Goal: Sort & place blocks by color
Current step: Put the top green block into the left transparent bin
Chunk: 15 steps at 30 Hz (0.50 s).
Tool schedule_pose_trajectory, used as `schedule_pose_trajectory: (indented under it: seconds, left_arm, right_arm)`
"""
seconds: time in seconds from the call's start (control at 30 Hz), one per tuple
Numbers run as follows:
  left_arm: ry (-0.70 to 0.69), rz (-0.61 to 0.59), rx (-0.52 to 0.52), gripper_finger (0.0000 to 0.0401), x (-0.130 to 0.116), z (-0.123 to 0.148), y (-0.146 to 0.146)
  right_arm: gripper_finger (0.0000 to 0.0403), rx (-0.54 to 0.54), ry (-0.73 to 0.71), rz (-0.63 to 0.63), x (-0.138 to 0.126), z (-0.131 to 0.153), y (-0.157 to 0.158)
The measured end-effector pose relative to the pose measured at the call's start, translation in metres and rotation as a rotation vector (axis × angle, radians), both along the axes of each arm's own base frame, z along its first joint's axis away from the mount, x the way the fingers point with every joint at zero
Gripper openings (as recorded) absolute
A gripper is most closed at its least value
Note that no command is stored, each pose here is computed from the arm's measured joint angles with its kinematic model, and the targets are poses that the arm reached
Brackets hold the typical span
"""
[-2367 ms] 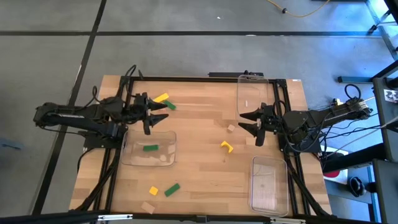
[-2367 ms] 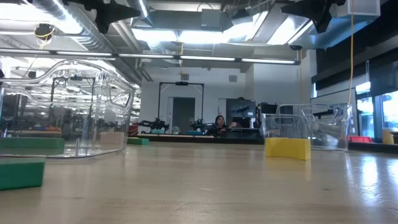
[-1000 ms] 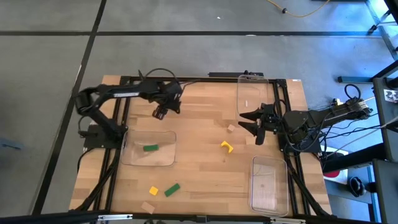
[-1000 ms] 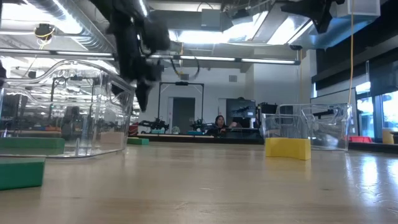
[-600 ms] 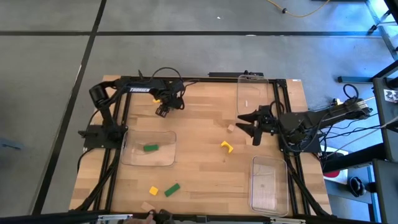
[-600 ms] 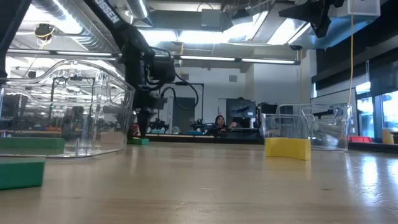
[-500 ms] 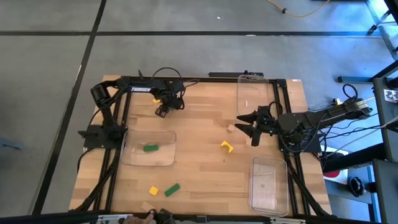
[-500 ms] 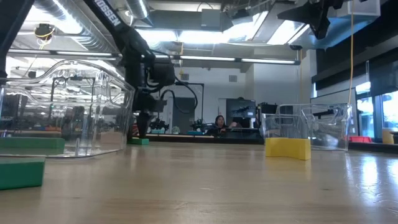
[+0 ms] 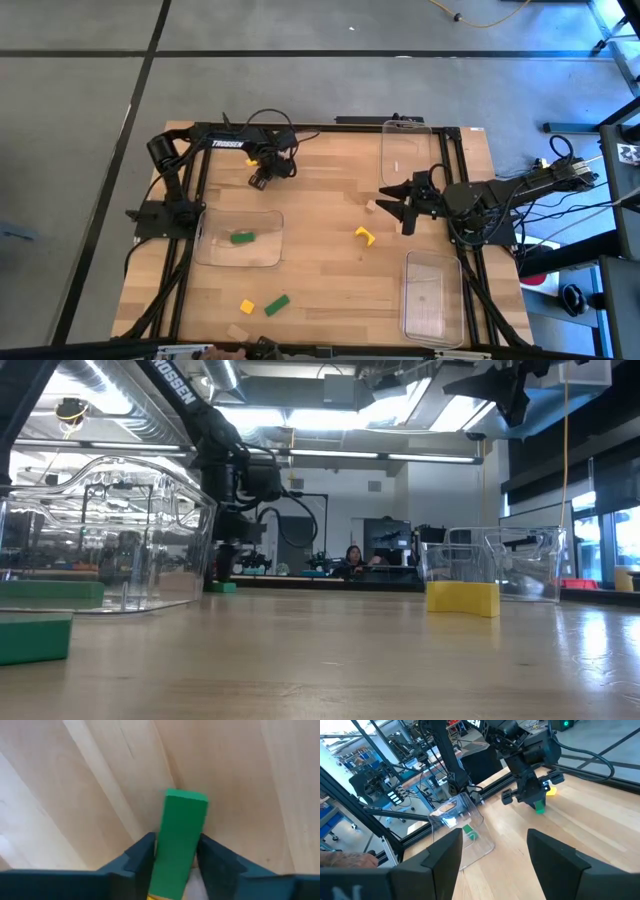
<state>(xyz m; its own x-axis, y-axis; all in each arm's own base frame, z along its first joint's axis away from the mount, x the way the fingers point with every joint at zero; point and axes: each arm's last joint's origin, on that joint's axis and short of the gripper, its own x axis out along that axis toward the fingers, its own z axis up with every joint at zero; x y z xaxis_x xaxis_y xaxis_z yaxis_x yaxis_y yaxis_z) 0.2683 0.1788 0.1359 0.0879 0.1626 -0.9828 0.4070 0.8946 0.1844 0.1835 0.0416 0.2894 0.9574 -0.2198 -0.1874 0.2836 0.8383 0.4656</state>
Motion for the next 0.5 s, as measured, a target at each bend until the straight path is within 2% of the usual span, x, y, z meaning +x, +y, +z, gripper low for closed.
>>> schedule_pose_trajectory:
  seconds: [0.1,0.27,0.33,0.4,0.5]
  left_arm:
    - [-0.007,0.036,0.003,0.0085,0.001,0.001,-0.002]
    - [-0.055,0.088,0.046,0.0085,0.005,0.012,-0.01]
    - [-0.112,0.143,0.086,0.0085,0.006,0.03,-0.013]
    - [-0.212,0.255,0.095,0.0085,0.007,0.053,-0.013]
    - [-0.421,0.435,0.02,0.0085,0.0,0.092,-0.014]
  right_arm:
    - [0.0225,-0.001,0.0,0.0,0.0,0.0,0.0]
    - [0.0225,-0.001,0.0,0.001,0.0,0.0,0.0]
    - [0.0225,-0.002,0.001,0.002,0.0,0.0,0.0]
    - [0.0225,-0.003,0.001,0.003,0.0,0.0,0.0]
    - [0.0225,-0.005,0.002,0.003,0.0,0.0,0.0]
